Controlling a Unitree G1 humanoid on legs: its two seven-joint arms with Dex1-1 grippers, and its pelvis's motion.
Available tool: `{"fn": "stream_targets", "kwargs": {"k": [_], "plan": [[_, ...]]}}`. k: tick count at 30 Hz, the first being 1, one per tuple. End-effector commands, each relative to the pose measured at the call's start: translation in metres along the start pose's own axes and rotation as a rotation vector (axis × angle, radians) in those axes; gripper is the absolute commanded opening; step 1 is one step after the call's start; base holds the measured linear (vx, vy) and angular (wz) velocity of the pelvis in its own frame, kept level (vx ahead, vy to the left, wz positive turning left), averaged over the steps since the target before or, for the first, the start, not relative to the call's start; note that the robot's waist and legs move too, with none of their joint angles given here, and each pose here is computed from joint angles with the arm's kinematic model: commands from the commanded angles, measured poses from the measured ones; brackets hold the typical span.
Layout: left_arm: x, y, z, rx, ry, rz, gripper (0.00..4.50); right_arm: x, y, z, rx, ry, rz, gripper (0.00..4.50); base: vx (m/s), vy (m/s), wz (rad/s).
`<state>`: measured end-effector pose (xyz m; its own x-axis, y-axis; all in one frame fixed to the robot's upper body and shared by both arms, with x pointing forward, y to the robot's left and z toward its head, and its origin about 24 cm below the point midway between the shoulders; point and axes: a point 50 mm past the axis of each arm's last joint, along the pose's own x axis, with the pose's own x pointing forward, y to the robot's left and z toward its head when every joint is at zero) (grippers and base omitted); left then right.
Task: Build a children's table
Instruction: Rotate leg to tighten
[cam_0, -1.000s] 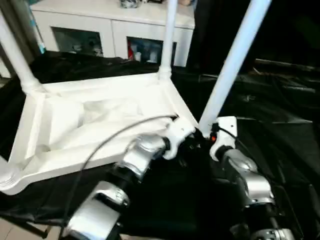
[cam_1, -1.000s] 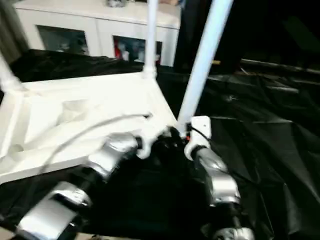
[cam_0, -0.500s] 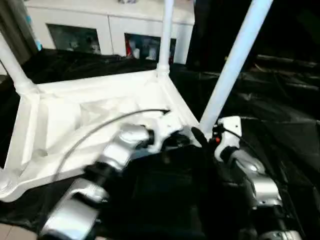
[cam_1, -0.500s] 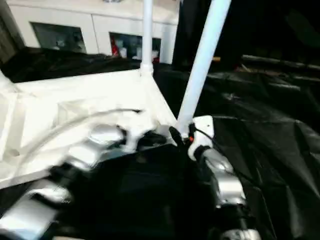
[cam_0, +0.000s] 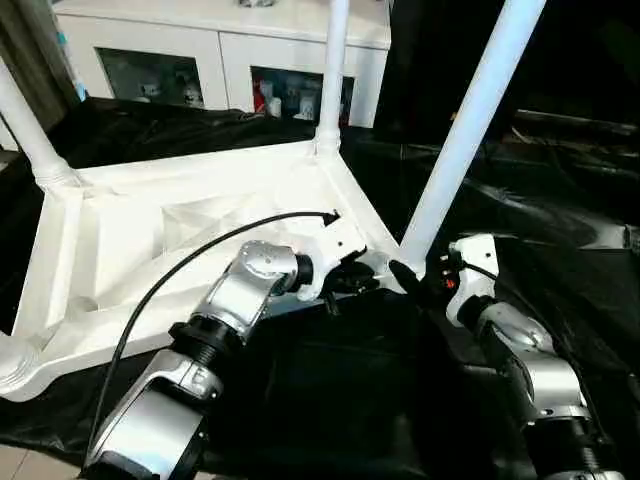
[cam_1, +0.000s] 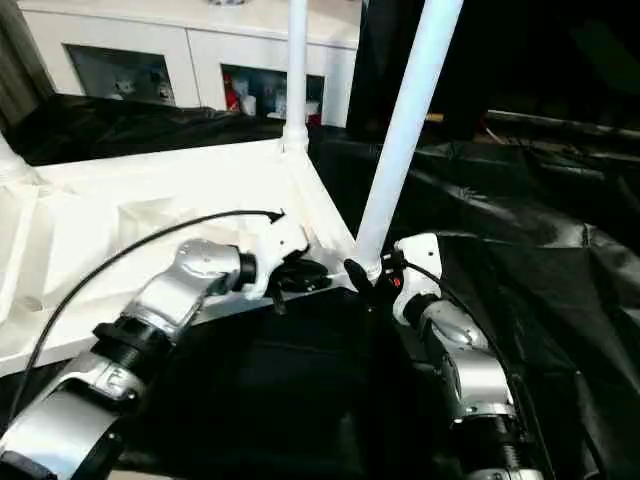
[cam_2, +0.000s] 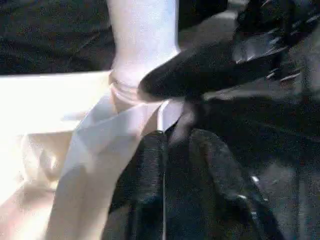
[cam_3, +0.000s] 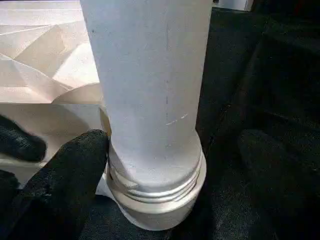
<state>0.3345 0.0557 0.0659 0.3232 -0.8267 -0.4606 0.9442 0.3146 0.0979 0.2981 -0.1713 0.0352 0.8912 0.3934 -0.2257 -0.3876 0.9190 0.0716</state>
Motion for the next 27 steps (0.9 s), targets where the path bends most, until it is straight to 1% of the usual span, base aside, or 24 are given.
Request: {"fn": "stream_targets", "kwargs": {"k": [1, 9, 12, 14, 16, 18, 19, 20, 23, 24, 25, 27], "plan": [[0.002, 0.007, 0.0, 0.03, 0.04, 0.058, 1.27, -0.005, -0.005, -0.001, -0.018, 0.011, -0.016, 4.5, 0.0, 0.0, 0.0], [-0.001, 0.013, -0.005, 0.047, 0.087, 0.09, 1.27, -0.008, -0.001, -0.004, -0.026, 0.018, 0.007, 4.5, 0.0, 0.0, 0.0], [-0.001, 0.013, -0.006, 0.029, 0.087, 0.077, 1.27, -0.008, -0.001, -0.004, -0.028, 0.019, 0.011, 4.5, 0.0, 0.0, 0.0], [0.0, 0.012, -0.007, 0.016, 0.087, 0.063, 0.98, -0.009, 0.0, -0.004, -0.034, 0.018, 0.017, 4.5, 0.0, 0.0, 0.0], [0.0, 0.01, -0.008, 0.005, 0.088, 0.044, 0.91, -0.009, 0.0, -0.003, -0.039, 0.018, 0.022, 4.5, 0.0, 0.0, 0.0], [0.0, 0.01, -0.008, 0.002, 0.091, 0.036, 0.64, -0.009, 0.0, -0.003, -0.04, 0.018, 0.023, 4.5, 0.0, 0.0, 0.0], [-0.002, 0.009, -0.01, -0.003, 0.098, 0.016, 0.53, -0.009, 0.0, -0.002, -0.055, 0.023, 0.046, 4.5, 0.0, 0.0, 0.0], [-0.002, 0.008, -0.01, -0.006, 0.099, 0.011, 0.53, -0.01, 0.0, -0.002, -0.06, 0.024, 0.051, 4.5, 0.0, 0.0, 0.0], [-0.005, 0.007, -0.013, -0.025, 0.104, -0.013, 0.21, -0.013, 0.0, 0.001, -0.078, 0.028, 0.118, 4.5, 0.0, 0.0, 0.0], [-0.006, 0.007, -0.013, -0.026, 0.105, -0.016, 0.21, -0.014, 0.0, 0.002, -0.088, 0.029, 0.137, 4.5, 0.0, 0.0, 0.0], [-0.007, 0.008, -0.014, -0.025, 0.106, -0.02, 0.04, -0.016, 0.0, 0.003, -0.102, 0.03, 0.166, 4.5, 0.0, 0.0, 0.0], [-0.008, 0.008, -0.015, -0.025, 0.106, -0.023, 0.01, -0.017, 0.0, 0.004, -0.111, 0.031, 0.195, 4.5, 0.0, 0.0, 0.0]]}}
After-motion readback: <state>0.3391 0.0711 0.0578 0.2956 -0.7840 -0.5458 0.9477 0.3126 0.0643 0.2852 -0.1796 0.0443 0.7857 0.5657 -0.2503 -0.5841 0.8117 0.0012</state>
